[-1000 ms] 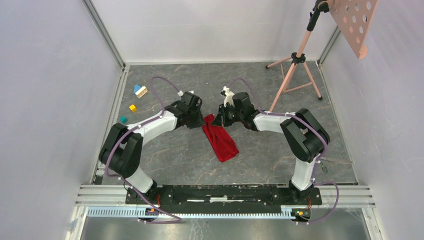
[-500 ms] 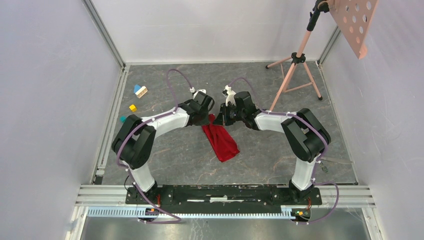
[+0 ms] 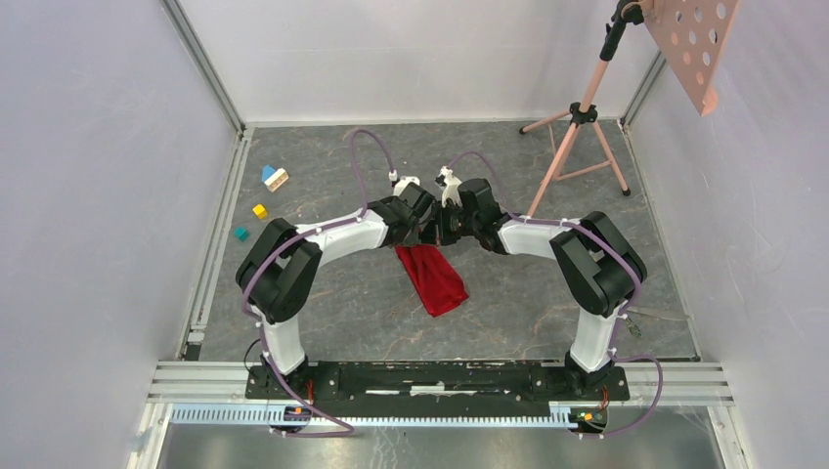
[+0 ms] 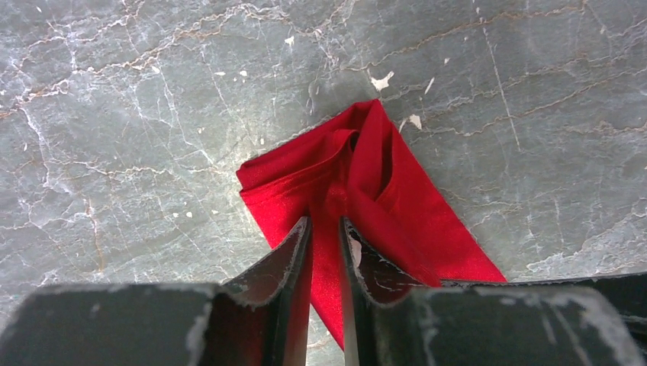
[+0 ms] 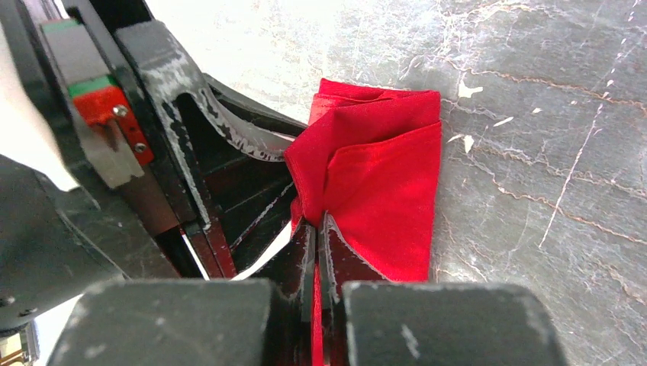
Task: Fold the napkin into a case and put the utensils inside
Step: Stuff the top corner of the smaller-rectangle-folded napkin into the folded napkin.
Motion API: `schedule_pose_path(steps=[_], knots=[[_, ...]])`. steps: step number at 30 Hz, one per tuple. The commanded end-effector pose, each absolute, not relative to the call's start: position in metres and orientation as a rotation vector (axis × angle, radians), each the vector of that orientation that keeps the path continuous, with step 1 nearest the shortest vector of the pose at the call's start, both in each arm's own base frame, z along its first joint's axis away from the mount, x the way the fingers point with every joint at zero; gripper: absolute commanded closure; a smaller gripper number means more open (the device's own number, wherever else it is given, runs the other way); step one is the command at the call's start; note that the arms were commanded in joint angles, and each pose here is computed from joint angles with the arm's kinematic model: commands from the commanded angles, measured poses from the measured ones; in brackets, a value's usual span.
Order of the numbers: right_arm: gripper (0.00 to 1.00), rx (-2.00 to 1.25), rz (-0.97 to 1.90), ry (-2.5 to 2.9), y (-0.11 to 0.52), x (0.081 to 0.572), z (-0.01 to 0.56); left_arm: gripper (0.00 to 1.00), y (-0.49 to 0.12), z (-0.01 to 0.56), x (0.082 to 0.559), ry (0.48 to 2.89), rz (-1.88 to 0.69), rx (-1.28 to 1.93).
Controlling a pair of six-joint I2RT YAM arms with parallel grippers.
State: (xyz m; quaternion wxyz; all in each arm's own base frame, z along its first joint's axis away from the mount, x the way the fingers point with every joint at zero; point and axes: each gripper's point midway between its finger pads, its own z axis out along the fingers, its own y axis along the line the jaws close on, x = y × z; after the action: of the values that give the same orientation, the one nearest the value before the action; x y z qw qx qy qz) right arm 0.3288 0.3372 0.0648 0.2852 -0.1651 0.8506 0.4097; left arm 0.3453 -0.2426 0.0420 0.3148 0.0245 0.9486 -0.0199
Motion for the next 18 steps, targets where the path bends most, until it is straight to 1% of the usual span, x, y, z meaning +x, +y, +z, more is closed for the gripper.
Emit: schedule_pose_path(steps=[1,18], knots=[[0.99,-0.454,1.126,2.213,0.3405,0.3305,0.0857,0.75,-0.2375,0.0520,0.3567,2.438,0.067,0.133],[0.99,-0.452,1.127,2.212,0.3408,0.3299,0.0866,0.78,-0.2406,0.0478,0.3567,2.435,0.168,0.209]])
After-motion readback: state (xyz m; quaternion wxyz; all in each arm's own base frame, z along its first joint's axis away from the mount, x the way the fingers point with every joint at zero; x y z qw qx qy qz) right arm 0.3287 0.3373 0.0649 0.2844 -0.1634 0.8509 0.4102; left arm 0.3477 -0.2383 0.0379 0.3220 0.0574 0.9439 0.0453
